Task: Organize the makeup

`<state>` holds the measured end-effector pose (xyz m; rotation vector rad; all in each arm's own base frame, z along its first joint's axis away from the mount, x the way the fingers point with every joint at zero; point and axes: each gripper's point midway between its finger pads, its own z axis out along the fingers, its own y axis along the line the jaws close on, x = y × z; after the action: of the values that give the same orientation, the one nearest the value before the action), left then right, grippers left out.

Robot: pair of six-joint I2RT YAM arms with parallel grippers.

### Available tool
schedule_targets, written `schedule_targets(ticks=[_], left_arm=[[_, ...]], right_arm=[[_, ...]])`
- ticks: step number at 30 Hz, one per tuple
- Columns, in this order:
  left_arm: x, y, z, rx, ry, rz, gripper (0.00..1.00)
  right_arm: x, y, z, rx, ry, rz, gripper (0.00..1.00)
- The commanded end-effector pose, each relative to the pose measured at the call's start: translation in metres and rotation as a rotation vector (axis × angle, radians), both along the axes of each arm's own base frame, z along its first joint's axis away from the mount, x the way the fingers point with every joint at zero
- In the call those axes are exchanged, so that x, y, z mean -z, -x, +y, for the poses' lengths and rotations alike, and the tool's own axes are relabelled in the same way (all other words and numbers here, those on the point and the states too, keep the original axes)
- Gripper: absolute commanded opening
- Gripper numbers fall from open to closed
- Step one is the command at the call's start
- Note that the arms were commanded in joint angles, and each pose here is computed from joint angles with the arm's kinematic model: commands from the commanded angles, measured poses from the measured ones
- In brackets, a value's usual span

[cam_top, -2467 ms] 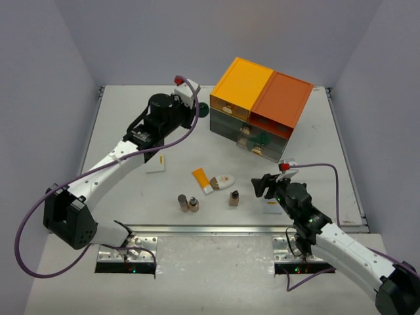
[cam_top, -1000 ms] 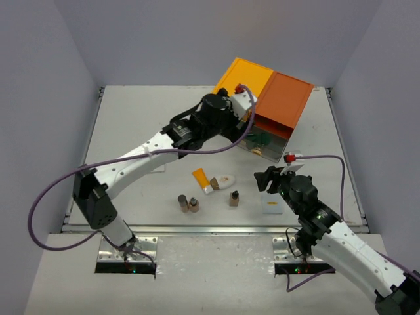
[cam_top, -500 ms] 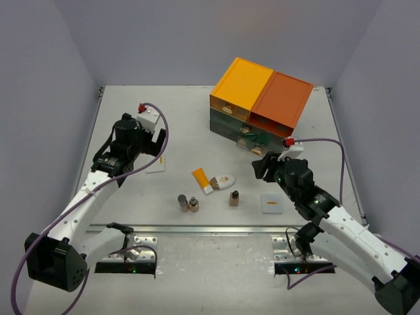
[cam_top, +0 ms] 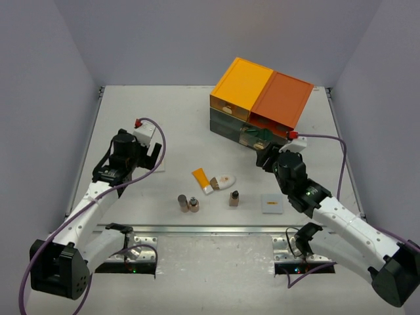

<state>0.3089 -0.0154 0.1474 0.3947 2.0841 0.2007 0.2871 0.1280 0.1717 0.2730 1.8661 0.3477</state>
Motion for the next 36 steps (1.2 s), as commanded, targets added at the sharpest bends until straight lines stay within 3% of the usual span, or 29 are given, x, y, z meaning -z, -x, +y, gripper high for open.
schedule_targets(ticks=[1,12,36], left_arm=[[-0.021,-0.009,0.005,-0.023,0.007,-0.072,0.99],[-0.032,-0.023,-0.009,0.045,0.033,-0.075,1.00],[-0.043,-0.032,-0.027,0.130,0.071,-0.071,1.00]], right_arm=[[-0.040,-0.017,-0.019,0.137,-0.020,-0.145,0.52],[-0.061,-0.049,-0.031,0.243,0.148,-0.204,0.53],[-0.049,-0.088,-0.047,0.356,0.206,-0.162,0.55]])
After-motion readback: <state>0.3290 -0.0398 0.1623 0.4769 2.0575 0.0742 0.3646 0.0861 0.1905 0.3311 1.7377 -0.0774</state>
